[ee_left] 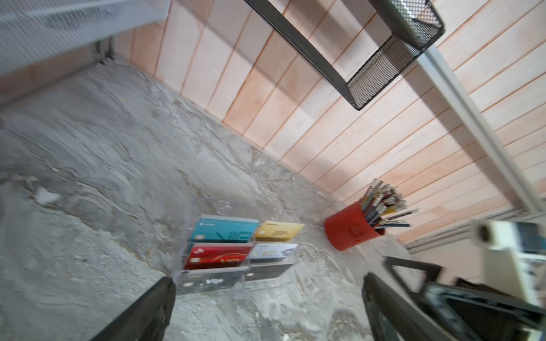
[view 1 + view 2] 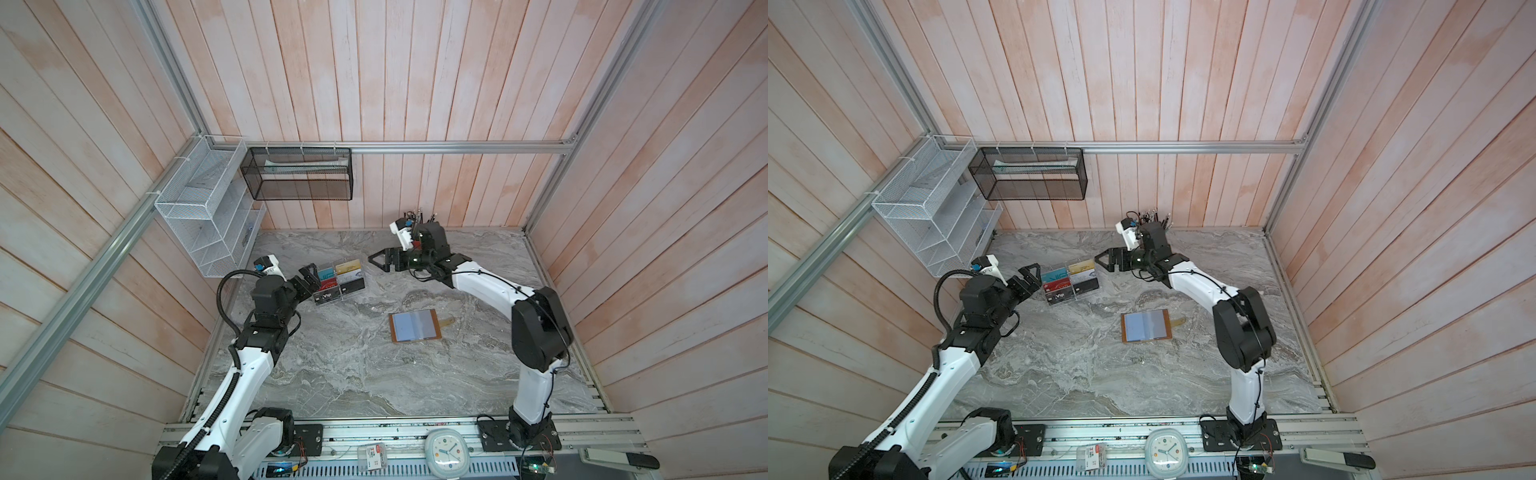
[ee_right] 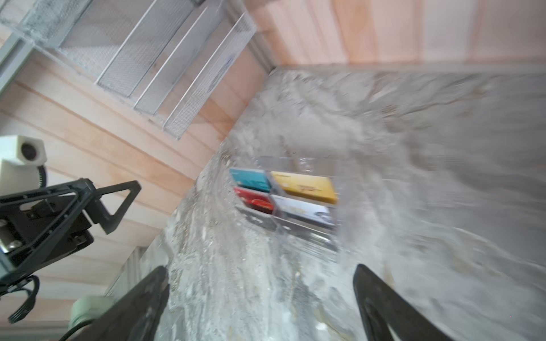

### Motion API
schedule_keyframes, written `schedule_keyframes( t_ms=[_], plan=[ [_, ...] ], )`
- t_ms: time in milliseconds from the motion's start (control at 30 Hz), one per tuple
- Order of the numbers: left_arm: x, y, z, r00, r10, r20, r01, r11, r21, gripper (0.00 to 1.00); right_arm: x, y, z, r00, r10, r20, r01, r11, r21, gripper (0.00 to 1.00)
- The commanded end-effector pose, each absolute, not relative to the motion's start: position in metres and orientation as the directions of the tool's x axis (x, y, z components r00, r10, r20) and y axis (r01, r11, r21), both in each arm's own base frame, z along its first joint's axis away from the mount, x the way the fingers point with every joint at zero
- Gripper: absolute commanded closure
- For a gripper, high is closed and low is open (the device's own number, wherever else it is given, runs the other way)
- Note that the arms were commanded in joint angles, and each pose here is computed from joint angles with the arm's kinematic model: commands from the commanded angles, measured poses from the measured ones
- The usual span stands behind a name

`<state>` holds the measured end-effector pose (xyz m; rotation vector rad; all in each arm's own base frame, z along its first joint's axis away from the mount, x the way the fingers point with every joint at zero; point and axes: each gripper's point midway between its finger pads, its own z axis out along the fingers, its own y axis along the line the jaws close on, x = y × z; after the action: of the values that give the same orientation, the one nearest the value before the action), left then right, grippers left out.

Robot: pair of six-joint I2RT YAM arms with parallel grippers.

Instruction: Take the credit cards out of the card holder

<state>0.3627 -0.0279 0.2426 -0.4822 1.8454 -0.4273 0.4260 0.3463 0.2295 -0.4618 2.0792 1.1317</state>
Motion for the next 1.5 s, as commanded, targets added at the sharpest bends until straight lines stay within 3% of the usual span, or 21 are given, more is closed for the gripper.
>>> schedule_keyframes(
  t_ms=[0,167,267,367,500,667,800,1100,1267,1333,1400,1467],
  plan=[
    [0.369,0.005,0.252,-0.194,-0.373,-0.907,-0.208,0.919,-0.334,0.0,0.453,0.257,0.225,-0.632,0.126,-0.765,-0.448,0.746,0.493,0.02],
    [0.375,0.033,0.227,-0.173,-0.317,-0.932,-0.316,0.915,-0.252,0.0,0.457,0.108,0.222,-0.477,0.266,-0.838,-0.118,0.925,0.361,0.02],
    [0.375,0.049,0.208,-0.155,-0.314,-0.937,-0.369,0.898,-0.24,0.0,0.447,0.034,0.213,-0.372,0.281,-0.884,0.109,0.96,0.259,0.02],
    [0.375,0.058,0.194,-0.157,-0.278,-0.948,-0.392,0.898,-0.199,0.0,0.429,-0.009,0.204,-0.29,0.181,-0.94,0.261,0.96,0.104,0.02],
    [0.373,0.067,0.172,-0.166,-0.261,-0.951,-0.42,0.891,-0.171,0.0,0.409,-0.037,0.186,-0.226,0.138,-0.964,0.372,0.927,0.046,0.02],
    [0.371,0.069,0.161,-0.137,-0.215,-0.967,-0.399,0.906,-0.145,0.0,0.402,-0.042,0.158,-0.225,0.129,-0.966,0.391,0.92,0.032,0.02],
    [0.379,0.066,0.158,-0.132,-0.176,-0.975,-0.36,0.925,-0.119,0.0,0.407,-0.041,0.154,-0.265,0.033,-0.964,0.382,0.921,-0.073,0.02],
    [0.369,0.044,0.145,-0.05,-0.115,-0.992,-0.229,0.968,-0.101,0.0,0.368,-0.042,0.142,-0.117,0.012,-0.993,0.35,0.936,-0.03,0.02],
    [0.379,0.029,0.137,-0.054,-0.084,-0.995,-0.142,0.987,-0.076,0.0,0.346,-0.032,0.145,-0.024,0.001,-1.0,0.275,0.962,-0.005,0.02],
    [0.386,0.023,0.127,-0.146,-0.06,-0.988,-0.111,0.993,-0.044,0.0,0.345,-0.031,0.142,-0.003,-0.002,-1.0,0.26,0.966,-0.003,0.02],
    [0.385,0.023,0.131,-0.104,-0.054,-0.993,-0.108,0.993,-0.042,0.0,0.346,-0.031,0.146,0.029,-0.009,-1.0,0.261,0.965,-0.001,0.02],
    [0.387,0.024,0.127,-0.139,-0.056,-0.989,-0.11,0.993,-0.041,0.0,0.357,-0.038,0.134,-0.042,0.024,-0.999,0.279,0.96,0.011,0.02]
  ],
)
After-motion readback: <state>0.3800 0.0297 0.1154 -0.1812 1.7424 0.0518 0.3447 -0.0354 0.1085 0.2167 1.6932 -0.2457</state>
